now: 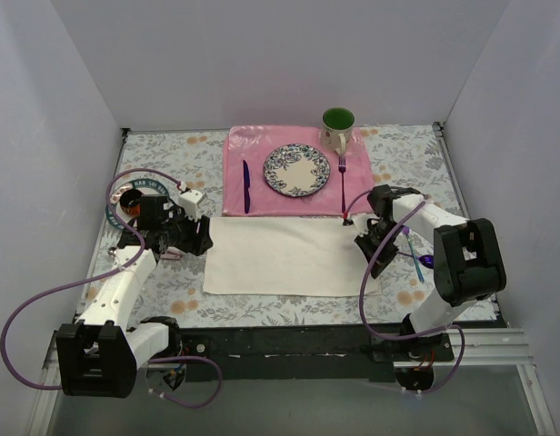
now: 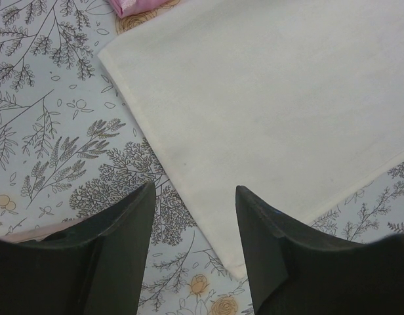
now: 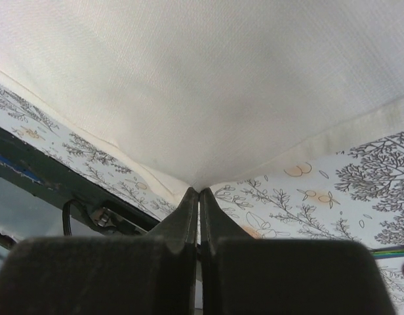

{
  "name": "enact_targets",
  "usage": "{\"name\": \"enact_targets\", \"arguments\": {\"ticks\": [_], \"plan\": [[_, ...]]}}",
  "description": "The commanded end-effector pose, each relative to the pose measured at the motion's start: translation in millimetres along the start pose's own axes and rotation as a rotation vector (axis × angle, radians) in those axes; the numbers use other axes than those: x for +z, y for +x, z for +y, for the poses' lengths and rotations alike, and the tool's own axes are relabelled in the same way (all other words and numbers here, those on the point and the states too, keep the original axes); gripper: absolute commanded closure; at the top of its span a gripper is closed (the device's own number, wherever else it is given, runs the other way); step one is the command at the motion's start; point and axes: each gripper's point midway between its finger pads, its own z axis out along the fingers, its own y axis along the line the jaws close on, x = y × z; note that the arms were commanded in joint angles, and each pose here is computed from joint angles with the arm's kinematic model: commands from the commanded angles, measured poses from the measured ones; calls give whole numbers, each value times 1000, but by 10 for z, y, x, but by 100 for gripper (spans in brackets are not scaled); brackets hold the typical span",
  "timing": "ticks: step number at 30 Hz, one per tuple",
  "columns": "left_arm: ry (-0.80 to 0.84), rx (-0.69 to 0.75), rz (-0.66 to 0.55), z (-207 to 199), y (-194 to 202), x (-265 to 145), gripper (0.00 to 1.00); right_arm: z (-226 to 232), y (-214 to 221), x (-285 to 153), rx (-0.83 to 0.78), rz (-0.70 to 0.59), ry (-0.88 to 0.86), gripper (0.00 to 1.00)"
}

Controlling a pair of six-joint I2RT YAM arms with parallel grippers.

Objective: Fold the napkin into a case and place the utensils inside
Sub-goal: Smooth out the rectangle-folded napkin at the center of the board.

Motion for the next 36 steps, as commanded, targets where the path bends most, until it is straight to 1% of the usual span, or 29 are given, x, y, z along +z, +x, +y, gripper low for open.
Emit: {"name": "enact_targets", "arguments": {"ticks": [1, 4, 7, 8, 10, 13, 18, 22, 24, 26, 28, 29, 30, 31, 34, 36], "plan": [[-6, 26, -11, 7, -13, -3, 48, 55, -42, -213, -32, -33, 4, 99], [-8, 43, -6, 14, -4, -10, 48, 49, 11, -272, -26, -21, -9, 99], [-3, 65, 10, 13, 40, -15, 48, -75, 157, -184, -30, 15, 30, 99], [5, 71, 10, 2, 46, -12, 48, -76, 211, -118, -20, 36, 16, 99], [16, 82, 20, -9, 83, 2, 48, -61, 196, -38, -1, 46, -13, 99], [32, 83, 48, -16, 168, 41, 48, -140, 134, 70, 7, 42, 1, 99], [67, 96, 113, -56, 371, 69, 48, -180, 53, 86, 7, 37, 0, 99], [132, 173, 153, -140, 553, 51, 48, -180, 14, -1, -9, 26, 4, 99], [169, 241, 181, -175, 676, 27, 48, -214, -9, -40, -22, 18, 25, 99], [172, 297, 198, -149, 745, 26, 48, -255, -46, -73, -29, -1, 53, 99], [152, 294, 213, -101, 767, 43, 48, -259, -25, -42, -23, 16, 47, 99], [152, 278, 208, -102, 739, 54, 49, -247, -2, -22, -19, 29, 37, 98], [149, 263, 194, -97, 655, 58, 49, -232, 14, 0, -21, 36, 25, 94], [153, 229, 181, -116, 599, 69, 48, -213, 44, 24, -20, 46, 12, 83], [150, 147, 155, -103, 383, 116, 48, -174, 22, -38, -26, 29, 4, 66], [149, 117, 148, -88, 306, 148, 48, -168, -83, -161, -38, -5, 12, 66]]}}
